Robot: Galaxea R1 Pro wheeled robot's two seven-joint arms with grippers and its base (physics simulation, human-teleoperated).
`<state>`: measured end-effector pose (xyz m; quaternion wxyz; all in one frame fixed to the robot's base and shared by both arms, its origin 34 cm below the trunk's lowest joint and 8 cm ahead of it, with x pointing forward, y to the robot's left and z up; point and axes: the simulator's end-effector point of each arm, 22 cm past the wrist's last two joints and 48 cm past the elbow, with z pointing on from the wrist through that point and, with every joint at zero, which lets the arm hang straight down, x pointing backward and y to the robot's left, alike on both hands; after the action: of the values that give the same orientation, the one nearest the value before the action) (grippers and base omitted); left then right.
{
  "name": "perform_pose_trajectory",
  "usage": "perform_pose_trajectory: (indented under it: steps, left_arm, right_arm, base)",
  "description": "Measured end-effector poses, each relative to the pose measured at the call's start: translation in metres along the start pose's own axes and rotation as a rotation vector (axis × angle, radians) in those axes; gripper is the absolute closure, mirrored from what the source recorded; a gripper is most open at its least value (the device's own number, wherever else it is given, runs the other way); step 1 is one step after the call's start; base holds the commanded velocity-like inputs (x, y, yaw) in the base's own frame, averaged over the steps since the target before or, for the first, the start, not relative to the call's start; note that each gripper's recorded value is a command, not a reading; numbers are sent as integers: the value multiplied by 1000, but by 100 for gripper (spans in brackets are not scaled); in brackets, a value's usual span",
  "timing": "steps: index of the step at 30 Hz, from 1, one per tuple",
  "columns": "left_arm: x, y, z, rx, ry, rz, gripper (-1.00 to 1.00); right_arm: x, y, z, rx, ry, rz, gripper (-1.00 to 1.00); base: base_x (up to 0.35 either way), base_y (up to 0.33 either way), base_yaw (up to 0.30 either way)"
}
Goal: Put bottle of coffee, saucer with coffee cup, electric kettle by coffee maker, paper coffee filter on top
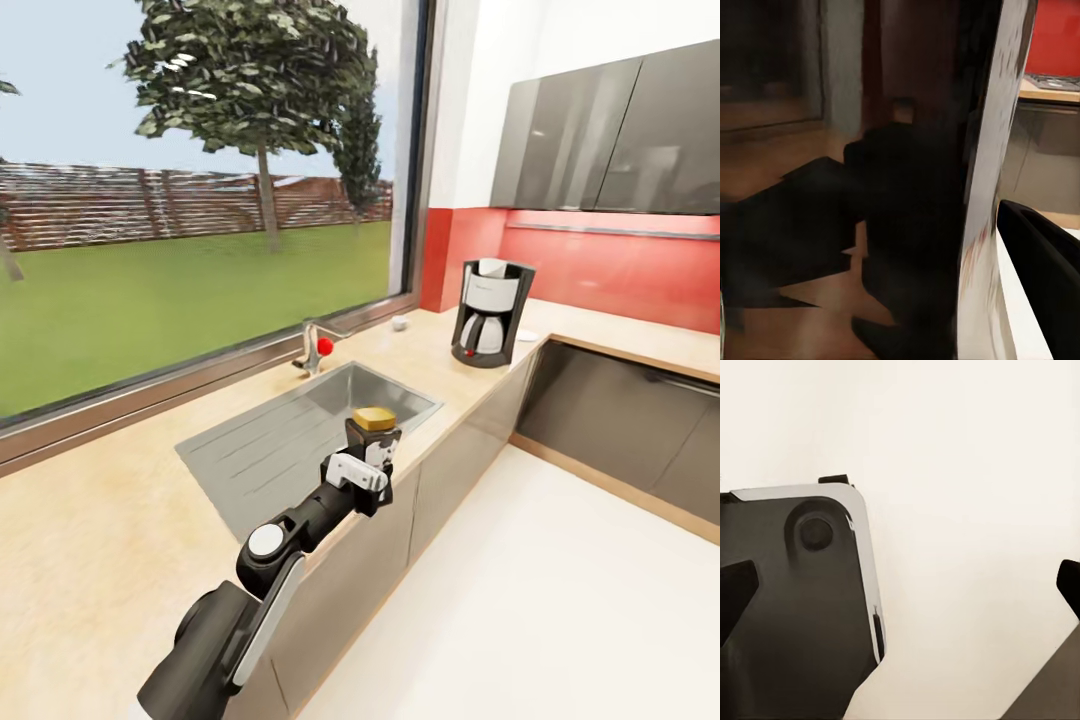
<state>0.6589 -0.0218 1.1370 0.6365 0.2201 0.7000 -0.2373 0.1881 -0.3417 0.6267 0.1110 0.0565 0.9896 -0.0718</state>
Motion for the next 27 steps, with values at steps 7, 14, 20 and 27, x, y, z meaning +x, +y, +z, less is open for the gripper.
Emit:
perform_pose_trajectory:
  steps: [7,14,20,27]
  left_arm:
    - [0,0,0,-1,0,0,100]
    - [0,4,0,-16,1,2,100]
    - [1,4,0,-18,1,2,100]
    - [1,4,0,-18,1,2,100]
  right_arm:
    - [0,7,0,-7,-2,4,-100]
    - [0,7,0,-7,-3,4,-100]
    - [1,7,0,-6,0,3,-100]
    - [2,7,-1,-6,2,3,-100]
  base:
    - [246,-186,0]
    - [275,-169,0]
    - [281,-167,0]
    - [281,-168,0]
